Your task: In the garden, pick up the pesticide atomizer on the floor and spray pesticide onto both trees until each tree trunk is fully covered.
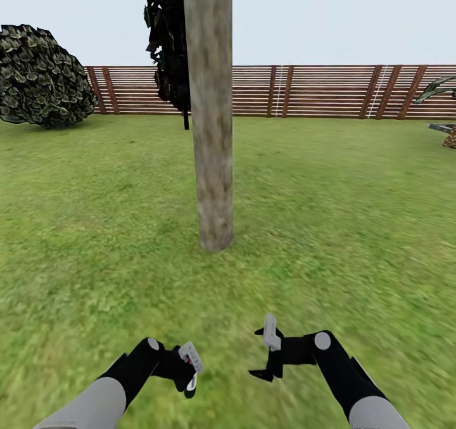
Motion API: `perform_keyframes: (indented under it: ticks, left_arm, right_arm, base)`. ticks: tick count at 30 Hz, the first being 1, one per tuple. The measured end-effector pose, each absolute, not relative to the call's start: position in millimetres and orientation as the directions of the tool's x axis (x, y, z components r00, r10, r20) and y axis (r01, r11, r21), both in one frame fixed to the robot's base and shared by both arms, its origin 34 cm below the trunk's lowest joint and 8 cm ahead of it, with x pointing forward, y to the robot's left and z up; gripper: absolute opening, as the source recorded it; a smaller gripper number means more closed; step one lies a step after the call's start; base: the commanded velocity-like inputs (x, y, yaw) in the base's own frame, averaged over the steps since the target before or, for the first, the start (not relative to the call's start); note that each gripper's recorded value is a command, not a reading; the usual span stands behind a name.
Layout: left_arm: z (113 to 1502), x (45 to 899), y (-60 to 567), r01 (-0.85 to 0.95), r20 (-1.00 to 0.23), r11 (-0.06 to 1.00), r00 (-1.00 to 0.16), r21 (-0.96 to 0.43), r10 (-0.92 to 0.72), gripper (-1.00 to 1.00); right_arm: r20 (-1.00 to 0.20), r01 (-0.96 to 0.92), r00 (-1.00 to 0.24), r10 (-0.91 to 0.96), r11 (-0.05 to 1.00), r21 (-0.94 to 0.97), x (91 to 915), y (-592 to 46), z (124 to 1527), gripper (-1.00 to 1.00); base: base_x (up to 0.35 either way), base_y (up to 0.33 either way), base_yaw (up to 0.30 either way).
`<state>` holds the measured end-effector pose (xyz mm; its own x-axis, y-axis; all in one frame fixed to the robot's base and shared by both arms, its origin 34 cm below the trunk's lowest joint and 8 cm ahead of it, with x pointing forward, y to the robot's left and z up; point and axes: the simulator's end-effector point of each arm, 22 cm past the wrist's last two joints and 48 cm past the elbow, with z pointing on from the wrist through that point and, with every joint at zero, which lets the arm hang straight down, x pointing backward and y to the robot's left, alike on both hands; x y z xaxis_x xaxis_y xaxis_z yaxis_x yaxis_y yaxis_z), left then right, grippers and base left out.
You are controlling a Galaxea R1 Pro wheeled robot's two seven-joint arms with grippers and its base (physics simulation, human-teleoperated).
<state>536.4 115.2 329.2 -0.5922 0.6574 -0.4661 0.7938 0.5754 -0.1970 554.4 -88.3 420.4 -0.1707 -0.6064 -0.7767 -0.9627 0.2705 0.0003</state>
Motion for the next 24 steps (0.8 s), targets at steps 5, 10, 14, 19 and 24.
perform_keyframes:
  ticks: [5, 10, 14, 19, 24]
  left_arm:
    - [330, 537, 111, 0.796, -0.471, 0.572, -0.588, -0.197, 0.657, -1.00]
    - [332, 538, 109, 0.800, -0.481, 0.568, -0.583, -0.196, 0.655, -1.00]
    - [335, 538, 97, 0.806, -0.500, 0.557, -0.573, -0.201, 0.649, -1.00]
    - [342, 536, 66, 0.821, -0.533, 0.529, -0.553, -0.217, 0.640, -1.00]
    - [347, 534, 47, 0.828, -0.550, 0.512, -0.543, -0.228, 0.635, -1.00]
  right_arm:
    - [-0.776, -0.964, -0.174, -0.607, 0.264, 0.010, 555, -86, 425, -1.00]
    - [-0.776, -0.964, -0.174, -0.607, 0.264, 0.011, 555, -86, 425, -1.00]
    - [-0.775, -0.965, -0.174, -0.608, 0.263, 0.010, 554, -86, 425, -1.00]
    - [-0.775, -0.964, -0.174, -0.607, 0.264, 0.010, 555, -86, 425, -1.00]
    - [-0.787, -0.965, -0.170, -0.593, 0.260, 0.013, 555, -72, 429, -1.00]
  base:
    - [0.000, 0.000, 0.000]
    - [0.000, 0.000, 0.000]
    - [0.000, 0.000, 0.000]
    - [0.000, 0.000, 0.000]
    - [0.000, 0.000, 0.000]
